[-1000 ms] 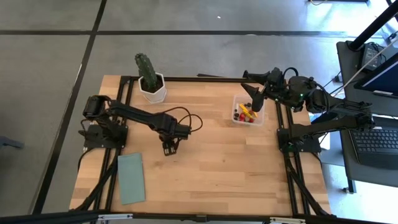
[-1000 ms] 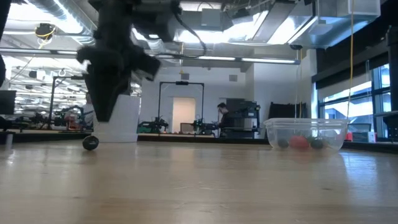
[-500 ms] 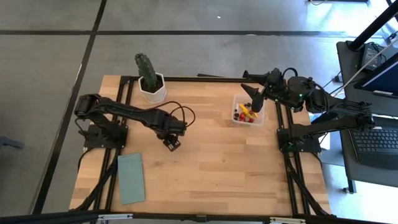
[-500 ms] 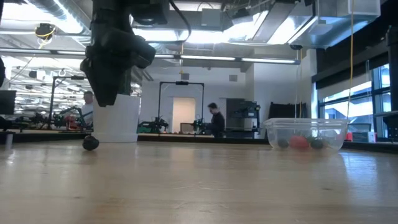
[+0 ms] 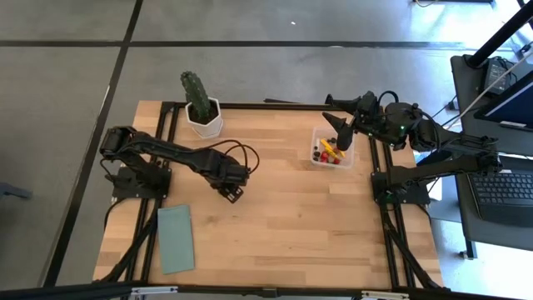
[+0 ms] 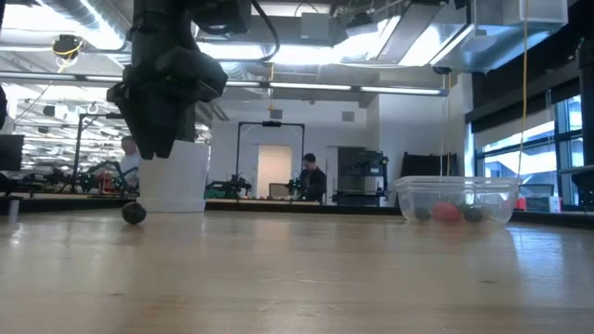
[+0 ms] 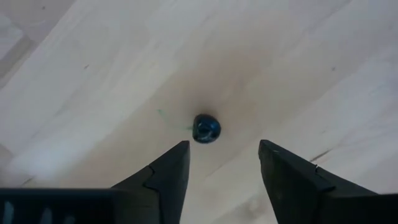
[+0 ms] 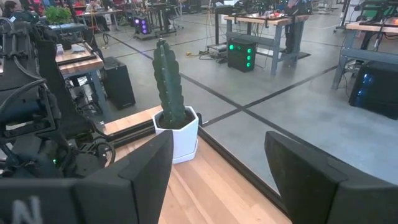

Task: Pick and placing Produce into tupperware
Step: Put the black cherry into the transparent bin

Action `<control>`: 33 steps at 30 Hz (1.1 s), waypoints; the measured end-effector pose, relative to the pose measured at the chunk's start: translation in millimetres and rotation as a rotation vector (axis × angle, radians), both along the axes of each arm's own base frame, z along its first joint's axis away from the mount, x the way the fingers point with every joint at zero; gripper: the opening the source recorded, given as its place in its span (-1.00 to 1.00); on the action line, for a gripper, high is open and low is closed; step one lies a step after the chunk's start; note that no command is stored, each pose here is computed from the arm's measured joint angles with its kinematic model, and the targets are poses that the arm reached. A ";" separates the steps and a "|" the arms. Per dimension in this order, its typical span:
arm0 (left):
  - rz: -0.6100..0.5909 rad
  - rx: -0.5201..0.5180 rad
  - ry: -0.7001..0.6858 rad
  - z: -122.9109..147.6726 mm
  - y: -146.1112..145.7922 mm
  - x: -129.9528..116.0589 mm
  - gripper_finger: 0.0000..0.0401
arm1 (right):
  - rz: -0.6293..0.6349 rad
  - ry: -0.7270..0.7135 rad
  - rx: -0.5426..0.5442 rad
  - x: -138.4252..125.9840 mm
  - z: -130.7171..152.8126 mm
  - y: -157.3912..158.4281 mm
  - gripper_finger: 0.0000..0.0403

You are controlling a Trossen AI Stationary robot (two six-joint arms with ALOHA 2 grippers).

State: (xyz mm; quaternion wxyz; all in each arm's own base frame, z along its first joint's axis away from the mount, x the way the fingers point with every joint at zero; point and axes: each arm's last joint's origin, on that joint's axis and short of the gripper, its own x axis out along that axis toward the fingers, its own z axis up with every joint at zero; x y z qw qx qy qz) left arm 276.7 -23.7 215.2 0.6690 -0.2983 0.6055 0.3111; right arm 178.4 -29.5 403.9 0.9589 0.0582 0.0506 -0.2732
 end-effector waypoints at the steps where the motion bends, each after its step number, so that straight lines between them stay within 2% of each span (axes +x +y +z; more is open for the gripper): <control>1: -0.008 0.000 0.006 0.0 0.0 -0.5 -0.06 | 0.000 0.000 0.000 0.0 0.0 0.0 0.26; 11: -0.074 0.000 0.011 -0.1 -0.2 -0.6 0.23 | 0.000 0.000 0.000 0.0 0.0 0.0 0.26; 33: -0.071 0.009 -0.004 -0.1 1.2 1.0 0.23 | 0.004 0.017 -0.028 0.0 0.0 0.0 0.26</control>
